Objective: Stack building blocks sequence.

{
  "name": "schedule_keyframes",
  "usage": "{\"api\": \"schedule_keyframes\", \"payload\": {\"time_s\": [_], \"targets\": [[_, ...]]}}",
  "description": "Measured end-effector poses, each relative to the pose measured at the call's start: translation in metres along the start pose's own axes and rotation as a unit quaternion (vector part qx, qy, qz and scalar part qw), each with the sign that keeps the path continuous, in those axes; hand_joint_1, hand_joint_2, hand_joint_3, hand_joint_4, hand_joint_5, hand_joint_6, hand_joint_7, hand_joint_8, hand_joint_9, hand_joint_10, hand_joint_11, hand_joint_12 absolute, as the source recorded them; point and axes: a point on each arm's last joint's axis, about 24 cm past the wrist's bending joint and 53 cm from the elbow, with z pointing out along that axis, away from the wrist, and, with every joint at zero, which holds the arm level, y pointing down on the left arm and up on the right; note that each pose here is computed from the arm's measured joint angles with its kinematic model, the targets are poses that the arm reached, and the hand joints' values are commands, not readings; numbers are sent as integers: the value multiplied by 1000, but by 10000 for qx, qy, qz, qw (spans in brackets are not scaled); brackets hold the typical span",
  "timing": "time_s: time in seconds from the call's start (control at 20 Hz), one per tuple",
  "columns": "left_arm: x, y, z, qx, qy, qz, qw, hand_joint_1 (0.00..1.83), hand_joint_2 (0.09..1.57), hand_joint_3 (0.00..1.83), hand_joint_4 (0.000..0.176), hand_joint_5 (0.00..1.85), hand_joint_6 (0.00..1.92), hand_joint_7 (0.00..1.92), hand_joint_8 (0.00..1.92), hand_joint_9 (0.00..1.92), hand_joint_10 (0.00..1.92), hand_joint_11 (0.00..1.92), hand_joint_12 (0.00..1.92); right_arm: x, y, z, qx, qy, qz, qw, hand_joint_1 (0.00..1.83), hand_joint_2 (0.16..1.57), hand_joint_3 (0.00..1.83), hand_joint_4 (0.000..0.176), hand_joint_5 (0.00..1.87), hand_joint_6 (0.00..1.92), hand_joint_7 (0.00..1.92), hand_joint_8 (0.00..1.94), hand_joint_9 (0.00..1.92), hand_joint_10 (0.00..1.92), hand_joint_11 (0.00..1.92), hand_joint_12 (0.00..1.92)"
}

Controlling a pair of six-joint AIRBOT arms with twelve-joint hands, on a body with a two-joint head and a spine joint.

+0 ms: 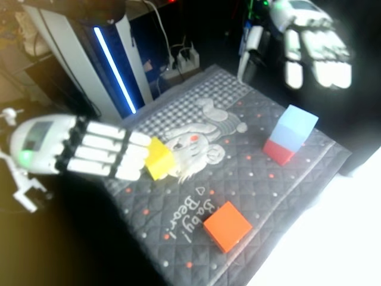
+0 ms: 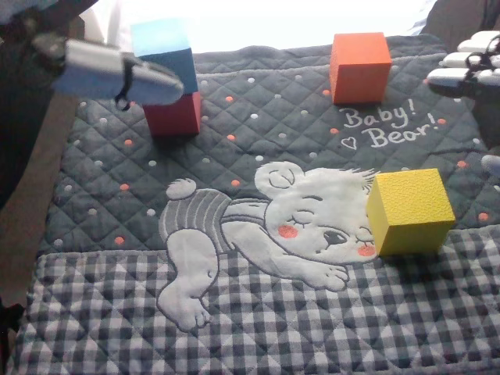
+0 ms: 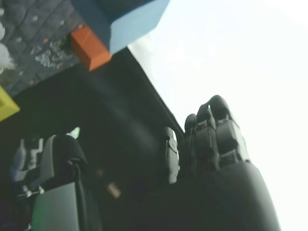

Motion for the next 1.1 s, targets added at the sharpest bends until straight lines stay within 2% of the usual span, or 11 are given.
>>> {"api": "schedule_keyframes", "payload": {"time_s": [0.2, 0.25, 0.3, 0.35, 0.45, 0.5, 0.65, 0.7, 0.85, 0.95, 1.1], "targets": [[17, -12, -48, 71, 25, -362, 9993, 728, 817, 0, 176, 162, 2, 53, 2, 30, 2, 0, 455, 10, 11, 15, -232, 143, -56, 9996, 754, 1123, 0, 72, 260, 1, 248, 1, 205, 1, 192, 9], [25, -10, -56, 72, 137, -557, 9983, 737, 807, 0, 140, 183, 9, 71, 7, 41, 6, 0, 446, 14, 14, 19, -303, 226, -60, 9993, 719, 1078, 0, 116, 231, 0, 210, 0, 194, 0, 226, 23], [28, -7, -62, 45, 178, -819, 9965, 737, 807, 0, 140, 183, 9, 71, 7, 41, 6, 0, 446, 21, 15, 21, -343, 348, -41, 9988, 719, 1078, 0, 116, 231, 0, 210, 0, 194, 0, 226, 23], [28, 0, -71, -18, 170, -1120, 9936, 785, 790, 0, 117, 198, 1, 84, 1, 61, 3, 0, 367, 34, 14, 24, -327, 559, -8, 9979, 759, 1090, 0, 82, 170, 0, 109, 0, 63, 0, 50, 0], [27, 1, -75, -30, 117, -1163, 9931, 785, 783, 1, 135, 189, 2, 85, 3, 45, 8, 0, 90, 43, 11, 25, -268, 694, 7, 9972, 697, 1033, 0, 121, 145, 0, 97, 0, 51, 0, 39, 4], [27, 1, -77, -33, 109, -1188, 9929, 832, 782, 0, 121, 213, 8, 88, 3, 38, 7, 0, 17, 46, 6, 26, -209, 737, 65, 9970, 704, 998, 0, 162, 110, 0, 81, 0, 52, 0, 59, 11], [35, 4, -80, -124, 159, -1327, 9909, 812, 800, 7, 110, 219, 7, 98, 5, 48, 10, 10, 5, 54, -7, 29, -19, 850, 178, 9962, 754, 985, 0, 173, 66, 0, 60, 0, 65, 4, 72, 15], [41, 4, -79, -134, 205, -1417, 9896, 811, 799, 5, 128, 209, 1, 90, 1, 43, 6, 14, 7, 64, -11, 32, 33, 955, 196, 9952, 811, 966, 0, 176, 49, 0, 59, 3, 92, 12, 67, 13], [44, 5, -78, -117, 235, -1502, 9883, 805, 824, 2, 121, 159, 2, 89, 3, 83, 7, 2, 410, 85, -17, 39, 91, 1217, 252, 9922, 756, 960, 0, 145, 81, 18, 23, 7, 11, 4, 11, 5], [42, 9, -78, -153, 213, -1527, 9879, 821, 842, 4, 93, 194, 4, 140, 9, 130, 13, 0, 533, 91, -23, 41, 171, 1275, 239, 9914, 745, 938, 0, 97, 97, 2, 40, 2, 84, 9, 173, 101], [44, 11, -76, -156, 189, -1576, 9872, 832, 851, 1, 99, 195, 0, 156, 2, 139, 6, 0, 615, 92, -37, 42, 386, 1321, 223, 9902, 805, 947, 0, 95, 131, 1, 193, 3, 264, 3, 112, 779]]}}
